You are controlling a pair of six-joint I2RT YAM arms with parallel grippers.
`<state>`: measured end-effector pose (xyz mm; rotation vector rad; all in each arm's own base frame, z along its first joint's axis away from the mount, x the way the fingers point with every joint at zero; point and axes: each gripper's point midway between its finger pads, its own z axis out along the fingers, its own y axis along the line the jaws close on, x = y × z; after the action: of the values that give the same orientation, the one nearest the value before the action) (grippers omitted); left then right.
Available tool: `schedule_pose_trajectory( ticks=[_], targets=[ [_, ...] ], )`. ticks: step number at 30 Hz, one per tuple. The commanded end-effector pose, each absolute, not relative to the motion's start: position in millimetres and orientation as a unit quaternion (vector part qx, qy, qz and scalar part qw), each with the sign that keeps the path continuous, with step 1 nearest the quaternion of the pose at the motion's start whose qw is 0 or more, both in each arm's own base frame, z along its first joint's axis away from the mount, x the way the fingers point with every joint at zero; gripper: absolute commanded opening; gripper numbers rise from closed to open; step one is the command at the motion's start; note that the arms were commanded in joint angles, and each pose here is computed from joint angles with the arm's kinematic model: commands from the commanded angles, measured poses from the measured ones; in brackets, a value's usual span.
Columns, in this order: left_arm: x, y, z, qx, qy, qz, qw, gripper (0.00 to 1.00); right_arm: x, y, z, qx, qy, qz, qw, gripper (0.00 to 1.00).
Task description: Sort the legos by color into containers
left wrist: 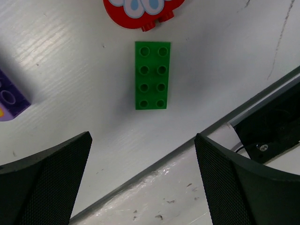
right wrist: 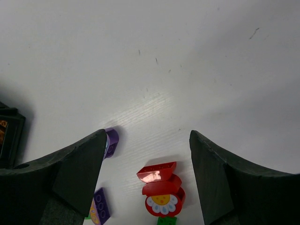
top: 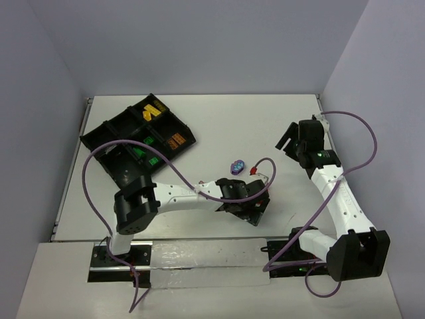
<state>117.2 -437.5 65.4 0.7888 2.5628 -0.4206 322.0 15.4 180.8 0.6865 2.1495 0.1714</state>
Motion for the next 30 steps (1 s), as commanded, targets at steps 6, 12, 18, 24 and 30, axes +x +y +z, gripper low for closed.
schedule_pose_trajectory(
  ticks=[6,12,18,24,30],
  targets=[
    [119.3,-483.1,67.0,0.298,0.907,-0.194,0.226,0.92,328.6,18.1,205.3,0.261,0.845,0.09,0.457,0.79],
    [126.9,-487.7,54.3,0.297,0.91,-0.167,0.237,0.86,327.1,19.4,207.3,0.256,0.845,0.094,0.46,0.79],
    [128.5,-488.4,43.6,0.303,0.911,-0.15,0.236,0.77,327.0,18.0,212.2,0.254,0.843,0.091,0.466,0.79],
    [130.6,-484.7,38.1,0.307,0.912,-0.134,0.238,0.65,328.4,19.3,215.8,0.25,0.842,0.096,0.469,0.79],
    [135.4,-477.0,33.8,0.311,0.913,-0.107,0.242,0.64,328.7,19.7,217.5,0.249,0.841,0.097,0.471,0.79]
  ],
)
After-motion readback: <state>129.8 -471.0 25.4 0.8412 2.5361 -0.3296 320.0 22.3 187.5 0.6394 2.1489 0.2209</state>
